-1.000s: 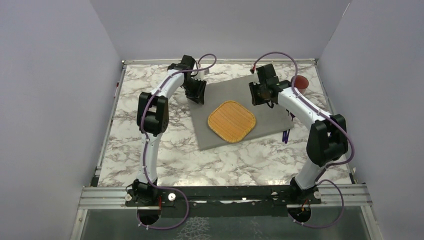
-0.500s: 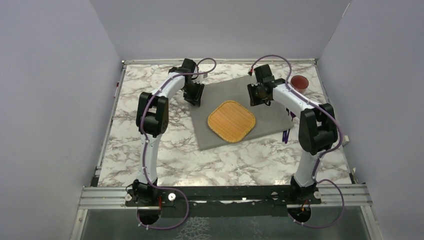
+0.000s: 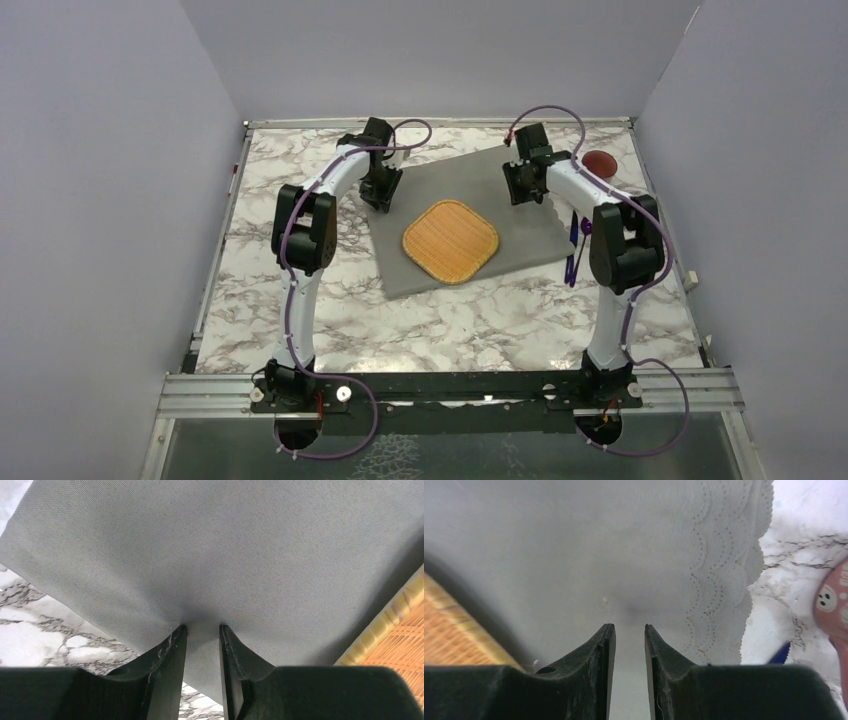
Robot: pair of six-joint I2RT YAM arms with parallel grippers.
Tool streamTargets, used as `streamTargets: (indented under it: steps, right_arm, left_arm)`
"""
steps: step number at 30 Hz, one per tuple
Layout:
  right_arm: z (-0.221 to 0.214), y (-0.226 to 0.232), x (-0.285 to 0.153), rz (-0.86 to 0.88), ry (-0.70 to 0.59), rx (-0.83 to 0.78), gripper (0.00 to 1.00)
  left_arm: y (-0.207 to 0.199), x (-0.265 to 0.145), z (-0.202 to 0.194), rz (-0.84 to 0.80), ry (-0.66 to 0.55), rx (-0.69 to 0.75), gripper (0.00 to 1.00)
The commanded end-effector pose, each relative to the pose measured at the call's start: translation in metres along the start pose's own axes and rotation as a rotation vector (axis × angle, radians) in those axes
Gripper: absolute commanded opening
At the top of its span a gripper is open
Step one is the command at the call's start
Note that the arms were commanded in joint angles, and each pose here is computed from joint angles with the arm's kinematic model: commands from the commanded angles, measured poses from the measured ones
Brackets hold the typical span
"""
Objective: Set the dinner table for one person
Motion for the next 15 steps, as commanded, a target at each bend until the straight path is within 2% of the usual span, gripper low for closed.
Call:
streamTargets:
  steps: [1,8,15]
  right_arm:
    - [-0.013,-0.006,0.015,-0.023,0.063,-0.050,0.32]
    - [-0.041,0.000,0.020,0.018,0.124,-0.065,0.31]
    - [-0.094,0.014,0.021,0.098,0.247,-0.093,0.29]
  left_arm:
    - [0.031,0.010,-0.022,0.122,0.113,0.001,0.34]
    - [0.029,0.005,-0.018,0.119,0.109,-0.006,0.34]
    - [0.029,0.000,-0.016,0.120,0.109,-0.009,0.34]
Point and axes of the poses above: each gripper's point midway between its finger pads, its own x axis out along the fingers, its own y axis along the line the jaws close on, z = x × y, the point moved 4 cm from there along -x, back along the fingers, and after that the axes turned 6 degrees about -x, right-handed, at the moved point
